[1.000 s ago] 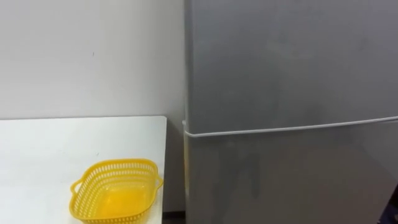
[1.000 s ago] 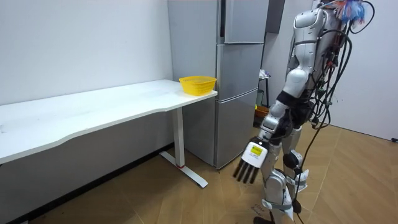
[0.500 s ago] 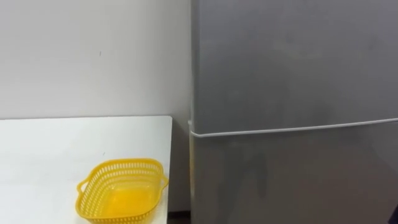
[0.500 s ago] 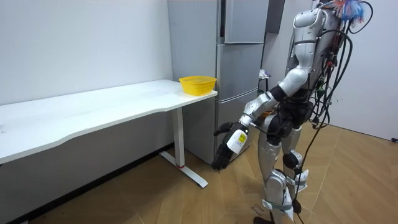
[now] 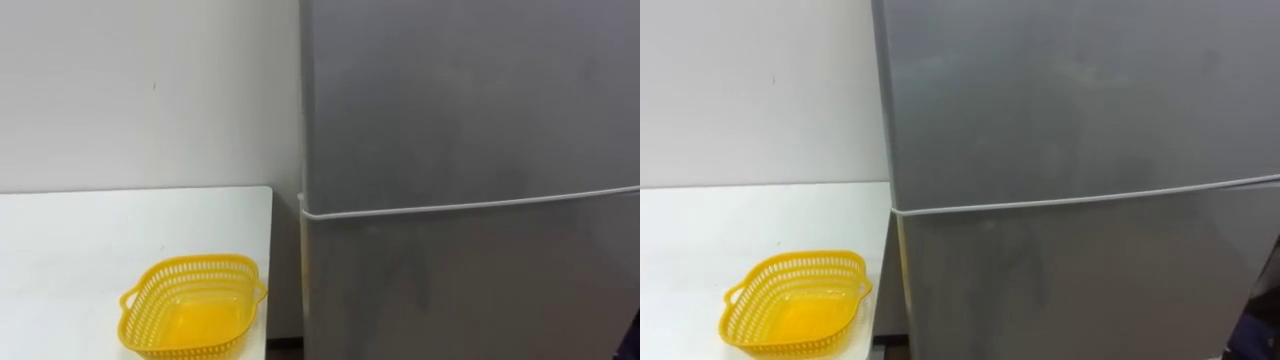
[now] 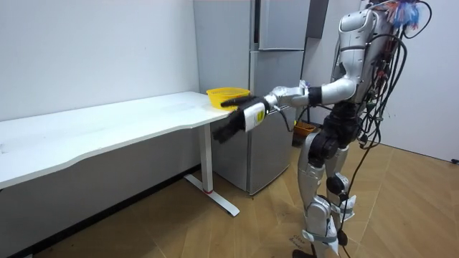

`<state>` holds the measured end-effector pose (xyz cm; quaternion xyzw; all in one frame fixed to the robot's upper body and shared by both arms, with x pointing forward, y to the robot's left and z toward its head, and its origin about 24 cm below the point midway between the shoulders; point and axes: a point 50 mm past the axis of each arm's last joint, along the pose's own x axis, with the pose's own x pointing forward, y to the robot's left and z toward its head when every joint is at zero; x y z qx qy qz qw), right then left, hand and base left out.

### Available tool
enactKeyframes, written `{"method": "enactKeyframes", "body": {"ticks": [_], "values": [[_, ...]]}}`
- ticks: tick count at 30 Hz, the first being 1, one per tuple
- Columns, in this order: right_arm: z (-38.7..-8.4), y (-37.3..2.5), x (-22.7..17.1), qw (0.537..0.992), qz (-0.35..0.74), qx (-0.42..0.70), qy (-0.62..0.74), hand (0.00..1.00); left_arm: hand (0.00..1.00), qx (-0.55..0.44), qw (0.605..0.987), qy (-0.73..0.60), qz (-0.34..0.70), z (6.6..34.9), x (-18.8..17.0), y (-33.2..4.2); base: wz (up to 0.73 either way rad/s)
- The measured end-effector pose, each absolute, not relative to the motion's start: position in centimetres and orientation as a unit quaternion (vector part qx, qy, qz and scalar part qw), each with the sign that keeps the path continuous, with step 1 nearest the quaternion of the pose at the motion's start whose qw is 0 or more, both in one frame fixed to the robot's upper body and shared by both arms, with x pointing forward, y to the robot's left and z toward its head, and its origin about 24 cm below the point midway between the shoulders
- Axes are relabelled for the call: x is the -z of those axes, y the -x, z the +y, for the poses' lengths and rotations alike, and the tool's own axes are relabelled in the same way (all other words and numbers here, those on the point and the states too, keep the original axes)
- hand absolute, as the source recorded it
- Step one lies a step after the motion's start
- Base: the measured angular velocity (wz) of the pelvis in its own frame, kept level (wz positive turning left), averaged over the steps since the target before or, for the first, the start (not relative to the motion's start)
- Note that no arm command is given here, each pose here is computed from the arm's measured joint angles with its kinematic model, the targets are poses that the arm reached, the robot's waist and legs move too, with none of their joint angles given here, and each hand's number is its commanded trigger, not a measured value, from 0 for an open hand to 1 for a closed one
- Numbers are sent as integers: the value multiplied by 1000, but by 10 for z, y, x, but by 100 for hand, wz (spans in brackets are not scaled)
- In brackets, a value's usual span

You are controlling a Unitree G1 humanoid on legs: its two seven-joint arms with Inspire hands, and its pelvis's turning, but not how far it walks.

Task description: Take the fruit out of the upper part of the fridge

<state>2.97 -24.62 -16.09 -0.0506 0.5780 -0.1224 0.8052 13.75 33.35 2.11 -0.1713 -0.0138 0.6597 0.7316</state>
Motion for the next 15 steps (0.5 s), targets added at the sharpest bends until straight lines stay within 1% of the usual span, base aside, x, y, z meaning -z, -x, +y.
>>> {"method": "enactKeyframes", "body": {"ticks": [3,5,8,15], "values": [[-246,-30,161,806,578,117,50,0,0,-645,746,152,-67,334,-46,-142,0],[-246,-31,161,806,578,114,50,0,0,-627,760,120,-121,331,-70,-146,3],[-248,-30,160,806,578,117,47,0,0,-596,777,80,-184,324,-98,-150,3],[-254,-33,159,810,574,110,52,0,0,-501,820,74,-268,306,-136,-163,6]]}}
